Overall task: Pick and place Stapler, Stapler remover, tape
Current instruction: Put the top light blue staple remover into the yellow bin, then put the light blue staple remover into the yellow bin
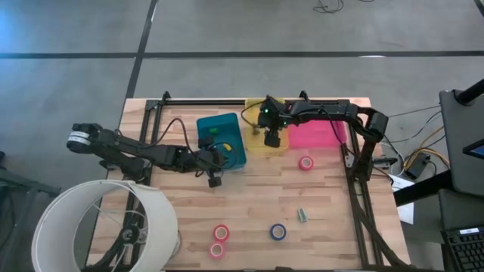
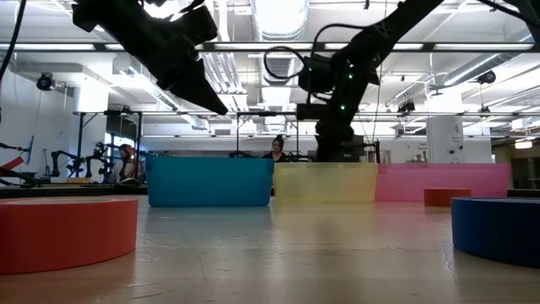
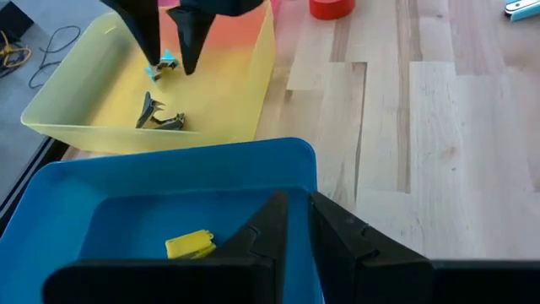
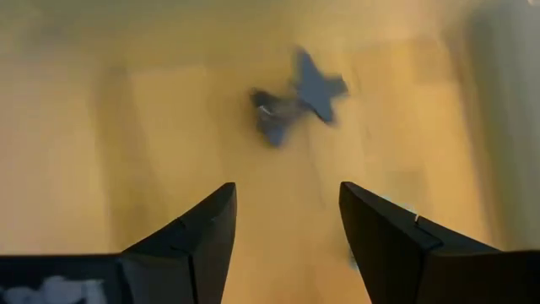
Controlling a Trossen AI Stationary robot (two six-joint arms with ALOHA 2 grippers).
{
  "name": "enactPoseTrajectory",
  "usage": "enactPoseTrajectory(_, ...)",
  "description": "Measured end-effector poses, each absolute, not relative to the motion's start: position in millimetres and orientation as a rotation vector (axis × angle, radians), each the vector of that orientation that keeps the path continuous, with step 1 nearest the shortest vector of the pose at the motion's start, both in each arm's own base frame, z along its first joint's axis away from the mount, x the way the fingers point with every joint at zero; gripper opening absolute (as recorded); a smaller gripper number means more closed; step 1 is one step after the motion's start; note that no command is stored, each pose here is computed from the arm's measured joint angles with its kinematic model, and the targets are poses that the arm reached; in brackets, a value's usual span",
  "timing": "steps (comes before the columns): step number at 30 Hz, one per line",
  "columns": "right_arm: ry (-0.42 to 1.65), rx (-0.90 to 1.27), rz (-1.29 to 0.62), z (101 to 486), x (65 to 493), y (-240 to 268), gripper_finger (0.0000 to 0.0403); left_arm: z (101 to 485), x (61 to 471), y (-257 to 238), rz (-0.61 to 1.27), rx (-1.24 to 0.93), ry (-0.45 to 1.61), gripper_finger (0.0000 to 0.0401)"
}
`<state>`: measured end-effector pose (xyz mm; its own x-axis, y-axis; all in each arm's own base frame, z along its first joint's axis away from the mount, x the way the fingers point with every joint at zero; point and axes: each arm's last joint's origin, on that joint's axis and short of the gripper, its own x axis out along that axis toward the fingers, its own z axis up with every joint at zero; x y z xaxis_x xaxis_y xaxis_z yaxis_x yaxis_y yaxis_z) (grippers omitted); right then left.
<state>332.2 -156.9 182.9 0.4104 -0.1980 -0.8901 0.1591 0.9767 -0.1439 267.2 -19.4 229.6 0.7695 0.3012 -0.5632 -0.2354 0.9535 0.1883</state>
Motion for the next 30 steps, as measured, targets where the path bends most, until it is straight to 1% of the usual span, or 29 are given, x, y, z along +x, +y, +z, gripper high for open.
enactPoseTrajectory(6,1.114,-0.02,-0.263,189,335,-152,0.0208,230,267,-19,0.29,0.113,0.63,0.0053)
enactPoseTrajectory(10,1.075,-0.025,-0.255,212,340,-139,0.0206,229,267,-19,0.287,0.123,0.632,0.0053)
enactPoseTrajectory(14,1.092,-0.01,-0.217,237,338,-118,0.0205,229,267,-19,0.289,0.118,0.631,0.0053)
enactPoseTrajectory(17,1.092,0.028,-0.22,259,332,-98,0.0206,229,267,-19,0.289,0.118,0.631,0.0053)
enactPoseTrajectory(21,1.105,0.107,-0.2,275,319,-62,0.0205,229,267,-19,0.291,0.111,0.631,0.0053)
enactPoseTrajectory(25,1.162,0.174,-0.195,280,299,-27,0.0209,229,267,-19,0.293,0.106,0.633,0.0053)
enactPoseTrajectory(30,1.235,0.26,-0.186,268,276,18,0.021,229,267,-19,0.297,0.093,0.631,0.0053)
